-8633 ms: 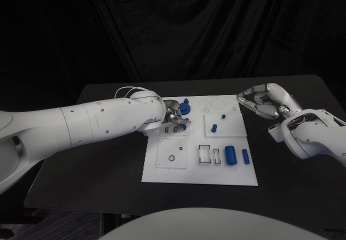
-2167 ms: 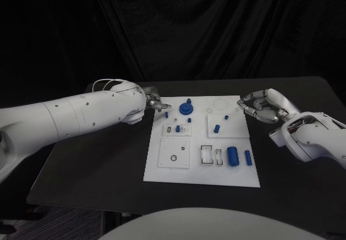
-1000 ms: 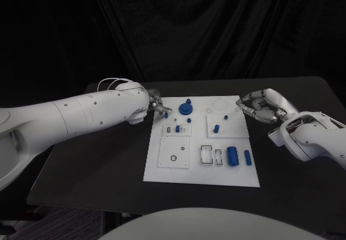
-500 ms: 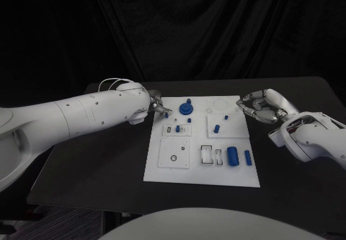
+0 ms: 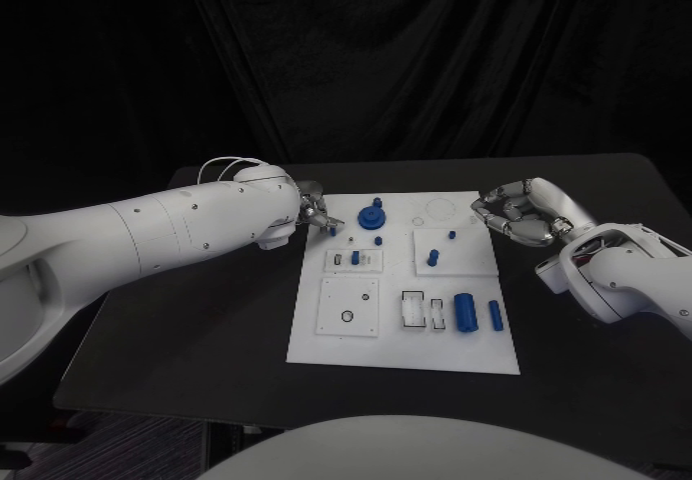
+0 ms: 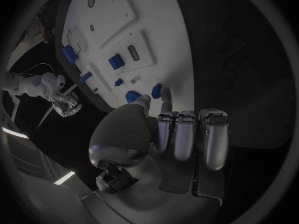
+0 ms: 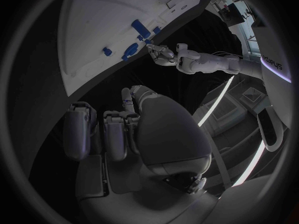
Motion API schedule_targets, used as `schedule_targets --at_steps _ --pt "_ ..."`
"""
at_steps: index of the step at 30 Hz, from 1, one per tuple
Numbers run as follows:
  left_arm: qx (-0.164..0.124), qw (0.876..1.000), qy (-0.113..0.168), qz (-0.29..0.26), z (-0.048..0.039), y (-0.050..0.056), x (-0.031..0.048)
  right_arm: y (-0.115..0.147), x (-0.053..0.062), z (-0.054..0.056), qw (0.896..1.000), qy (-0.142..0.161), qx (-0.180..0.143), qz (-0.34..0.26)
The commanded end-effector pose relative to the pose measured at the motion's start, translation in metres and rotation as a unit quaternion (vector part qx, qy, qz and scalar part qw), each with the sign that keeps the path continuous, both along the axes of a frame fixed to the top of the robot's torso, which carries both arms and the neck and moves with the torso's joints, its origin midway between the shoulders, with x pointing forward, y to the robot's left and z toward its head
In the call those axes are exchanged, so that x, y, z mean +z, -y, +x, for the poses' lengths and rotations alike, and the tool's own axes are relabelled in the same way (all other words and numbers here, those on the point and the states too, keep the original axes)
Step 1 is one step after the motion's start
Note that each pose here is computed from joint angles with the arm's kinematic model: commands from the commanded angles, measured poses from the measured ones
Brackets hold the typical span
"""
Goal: Assemble the parts on the task board
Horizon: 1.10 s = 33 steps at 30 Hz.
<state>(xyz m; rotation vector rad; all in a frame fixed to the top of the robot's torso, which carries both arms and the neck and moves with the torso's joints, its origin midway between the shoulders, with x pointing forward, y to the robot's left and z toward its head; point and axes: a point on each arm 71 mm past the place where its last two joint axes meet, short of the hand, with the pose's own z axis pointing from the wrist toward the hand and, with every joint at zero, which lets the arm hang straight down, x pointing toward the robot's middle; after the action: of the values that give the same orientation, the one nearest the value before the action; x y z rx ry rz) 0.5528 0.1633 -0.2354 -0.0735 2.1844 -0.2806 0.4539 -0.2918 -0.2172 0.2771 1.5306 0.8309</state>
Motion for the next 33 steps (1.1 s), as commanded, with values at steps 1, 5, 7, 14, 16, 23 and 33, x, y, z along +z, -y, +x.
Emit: schedule_targets --at_steps 1,5,7,14,16,23,33 --pt "-0.013 1.0 -0.006 -0.002 -0.0012 0.0032 -0.0018 0.0003 -0.0021 0.0 1.0 -0.009 -0.004 -0.002" --pt "-0.014 1.0 -0.008 -0.002 -0.0012 0.0035 -0.0022 0.0 -0.0022 0.0002 1.0 -0.01 -0.004 -0.002" --pt "-0.015 1.0 -0.008 -0.002 -0.0011 0.0036 -0.0024 -0.0002 -0.0023 0.0003 1.0 -0.01 -0.004 -0.002" --pt "-0.017 1.0 -0.012 0.0 -0.0013 0.0036 -0.0035 -0.0005 -0.0027 0.0005 1.0 -0.012 -0.004 -0.002" --pt "-0.017 1.0 -0.013 0.001 -0.0014 0.0036 -0.0038 -0.0005 -0.0027 0.0005 1.0 -0.013 -0.004 -0.002" --pt "-0.019 1.0 -0.016 0.002 -0.0017 0.0034 -0.0048 -0.0008 -0.003 0.0007 1.0 -0.014 -0.004 -0.002" --pt "-0.019 1.0 -0.019 0.003 -0.0019 0.0023 -0.0056 -0.0005 -0.0034 0.0009 1.0 -0.017 -0.004 -0.003"
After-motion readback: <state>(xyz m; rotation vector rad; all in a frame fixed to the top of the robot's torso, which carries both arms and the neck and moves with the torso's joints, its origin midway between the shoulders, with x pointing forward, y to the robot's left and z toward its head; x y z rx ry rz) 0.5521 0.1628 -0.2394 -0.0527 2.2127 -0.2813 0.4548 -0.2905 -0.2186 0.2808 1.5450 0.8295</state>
